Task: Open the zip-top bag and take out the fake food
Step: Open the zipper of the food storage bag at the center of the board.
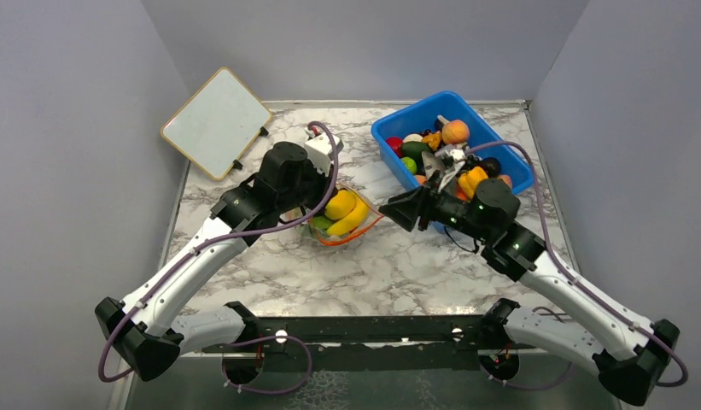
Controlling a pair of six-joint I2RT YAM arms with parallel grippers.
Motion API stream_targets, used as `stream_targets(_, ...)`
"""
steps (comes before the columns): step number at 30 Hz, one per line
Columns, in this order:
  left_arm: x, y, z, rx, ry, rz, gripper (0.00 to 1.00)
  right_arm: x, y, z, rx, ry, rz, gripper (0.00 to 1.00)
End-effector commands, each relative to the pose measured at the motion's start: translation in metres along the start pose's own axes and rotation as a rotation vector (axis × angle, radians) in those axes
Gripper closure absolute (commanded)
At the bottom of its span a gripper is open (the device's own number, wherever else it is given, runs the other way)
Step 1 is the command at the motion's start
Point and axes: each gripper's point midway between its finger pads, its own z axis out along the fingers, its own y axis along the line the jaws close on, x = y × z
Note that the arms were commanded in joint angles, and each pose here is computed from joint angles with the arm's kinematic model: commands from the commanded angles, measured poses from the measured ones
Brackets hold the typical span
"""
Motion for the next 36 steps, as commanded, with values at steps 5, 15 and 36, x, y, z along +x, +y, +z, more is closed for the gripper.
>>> stream_targets(5, 0.002, 0.013, -0.014, -0.105, -0.017, -0.117, 1.0, 0.066, -0.035, 0.034, 0.208, 0.231, 0.474, 0.51)
stream_targets(15, 0.026, 0.007, -0.006, -0.071, 0.045, -0.17, 1.0, 0.114, -0.046, 0.033, 0.284, 0.211, 0.749, 0.45)
stream_targets(36, 0.05, 0.005, -0.001, -0.047, 0.109, -0.142, 1.0, 0.14, -0.057, 0.068, 0.411, 0.217, 0.879, 0.82)
